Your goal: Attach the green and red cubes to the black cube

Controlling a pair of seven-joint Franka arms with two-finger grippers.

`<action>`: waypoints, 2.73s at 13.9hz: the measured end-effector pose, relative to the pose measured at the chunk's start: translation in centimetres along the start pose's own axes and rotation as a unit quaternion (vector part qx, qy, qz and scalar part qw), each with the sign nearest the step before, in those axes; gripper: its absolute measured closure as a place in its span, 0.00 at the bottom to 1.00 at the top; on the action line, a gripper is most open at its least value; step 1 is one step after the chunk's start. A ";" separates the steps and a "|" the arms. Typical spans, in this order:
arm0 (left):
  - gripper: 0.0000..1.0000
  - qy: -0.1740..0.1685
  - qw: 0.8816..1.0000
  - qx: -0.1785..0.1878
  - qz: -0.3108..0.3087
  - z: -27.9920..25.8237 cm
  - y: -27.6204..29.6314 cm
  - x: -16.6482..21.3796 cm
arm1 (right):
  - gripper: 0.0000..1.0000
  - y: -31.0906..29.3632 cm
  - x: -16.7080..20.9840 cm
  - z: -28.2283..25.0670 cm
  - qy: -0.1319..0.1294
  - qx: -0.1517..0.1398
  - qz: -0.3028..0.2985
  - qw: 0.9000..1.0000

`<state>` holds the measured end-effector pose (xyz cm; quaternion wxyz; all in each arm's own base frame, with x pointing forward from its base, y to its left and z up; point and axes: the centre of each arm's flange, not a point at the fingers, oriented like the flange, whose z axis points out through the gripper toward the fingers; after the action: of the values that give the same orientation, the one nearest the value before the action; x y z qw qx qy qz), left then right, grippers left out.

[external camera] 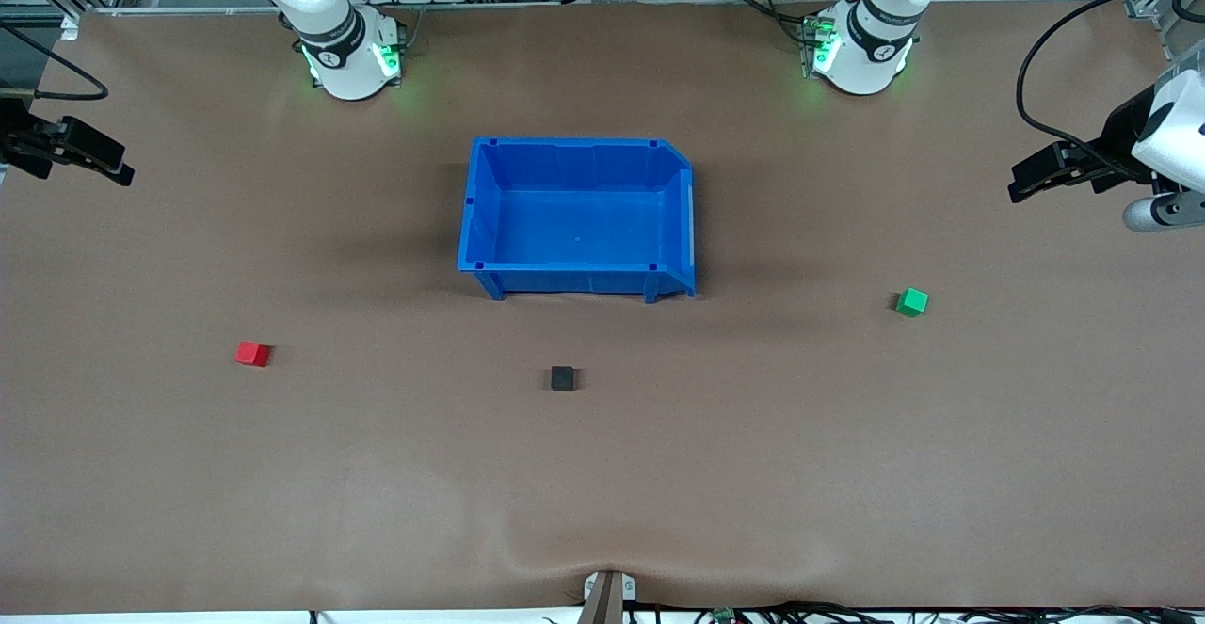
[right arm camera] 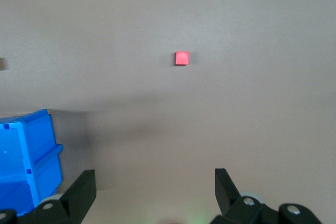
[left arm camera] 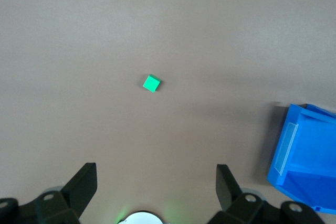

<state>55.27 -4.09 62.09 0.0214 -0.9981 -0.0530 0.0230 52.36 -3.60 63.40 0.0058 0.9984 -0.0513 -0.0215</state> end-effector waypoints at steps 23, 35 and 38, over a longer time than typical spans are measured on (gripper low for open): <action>0.00 -0.005 1.000 0.001 0.003 0.5 0.3 0.3 | 0.00 0.8 0.8 1.5 -0.015 -0.001 0.009 1.000; 0.00 -0.039 0.999 0.004 0.002 4.3 0.5 2.2 | 0.00 0.7 1.7 3.2 -0.031 -0.003 0.008 0.999; 0.00 -0.049 0.999 0.006 0.003 5.2 0.6 2.4 | 0.00 0.6 1.9 3.5 -0.034 -0.004 0.008 0.999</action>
<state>57.43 -4.24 56.78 0.0245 -0.9958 -0.0505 0.0724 53.99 -4.45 59.86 0.0080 0.9966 -0.0598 -0.0553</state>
